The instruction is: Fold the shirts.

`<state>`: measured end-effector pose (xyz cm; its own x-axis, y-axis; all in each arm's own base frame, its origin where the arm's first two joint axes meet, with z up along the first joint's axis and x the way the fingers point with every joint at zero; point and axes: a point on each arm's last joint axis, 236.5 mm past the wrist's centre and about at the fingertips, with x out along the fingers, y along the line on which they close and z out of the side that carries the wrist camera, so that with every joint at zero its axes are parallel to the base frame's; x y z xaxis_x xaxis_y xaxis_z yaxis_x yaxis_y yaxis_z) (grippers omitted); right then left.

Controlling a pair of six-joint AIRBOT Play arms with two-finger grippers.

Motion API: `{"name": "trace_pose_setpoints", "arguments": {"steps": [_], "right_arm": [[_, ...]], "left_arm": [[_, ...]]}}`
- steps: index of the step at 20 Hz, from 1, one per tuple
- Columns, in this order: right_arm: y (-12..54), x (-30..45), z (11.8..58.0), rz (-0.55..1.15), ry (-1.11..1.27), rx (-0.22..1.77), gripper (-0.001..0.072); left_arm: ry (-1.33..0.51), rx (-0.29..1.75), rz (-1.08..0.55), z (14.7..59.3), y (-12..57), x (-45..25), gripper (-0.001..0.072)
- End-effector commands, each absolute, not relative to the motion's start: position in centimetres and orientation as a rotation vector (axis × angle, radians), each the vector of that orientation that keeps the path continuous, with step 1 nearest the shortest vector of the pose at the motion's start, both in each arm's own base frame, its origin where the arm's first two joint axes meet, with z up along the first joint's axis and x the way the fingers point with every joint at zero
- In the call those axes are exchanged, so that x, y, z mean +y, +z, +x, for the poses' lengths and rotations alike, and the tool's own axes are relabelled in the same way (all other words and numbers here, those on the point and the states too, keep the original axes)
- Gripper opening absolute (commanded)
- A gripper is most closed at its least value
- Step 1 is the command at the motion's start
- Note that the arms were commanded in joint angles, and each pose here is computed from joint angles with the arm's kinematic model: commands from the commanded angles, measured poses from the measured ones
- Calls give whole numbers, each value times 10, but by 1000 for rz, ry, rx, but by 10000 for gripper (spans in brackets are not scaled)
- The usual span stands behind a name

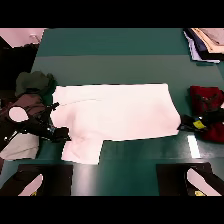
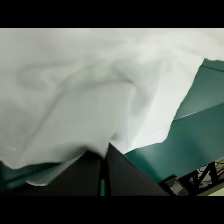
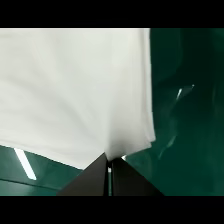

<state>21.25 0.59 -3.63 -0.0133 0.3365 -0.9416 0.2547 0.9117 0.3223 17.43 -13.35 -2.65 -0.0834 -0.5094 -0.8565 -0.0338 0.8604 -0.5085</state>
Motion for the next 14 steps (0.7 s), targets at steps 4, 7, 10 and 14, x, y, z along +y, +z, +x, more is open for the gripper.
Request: {"name": "trace_pose_setpoints", "arguments": {"steps": [4, 7, 10, 14], "right_arm": [[1, -20, 186, 424, -44, 1508, 11], [6, -6, 210, 438, 8, 1416, 11], [5, 6, 240, 475, 37, 1342, 11], [13, 10, 279, 464, 43, 1309, 11]], "left_arm": [[-526, 1470, -477, 169, 20, -153, 22], [-510, 1316, -463, 204, 45, -152, 22], [-459, 1046, -438, 263, 84, -142, 23], [-364, 891, -396, 311, 97, -121, 22]]}}
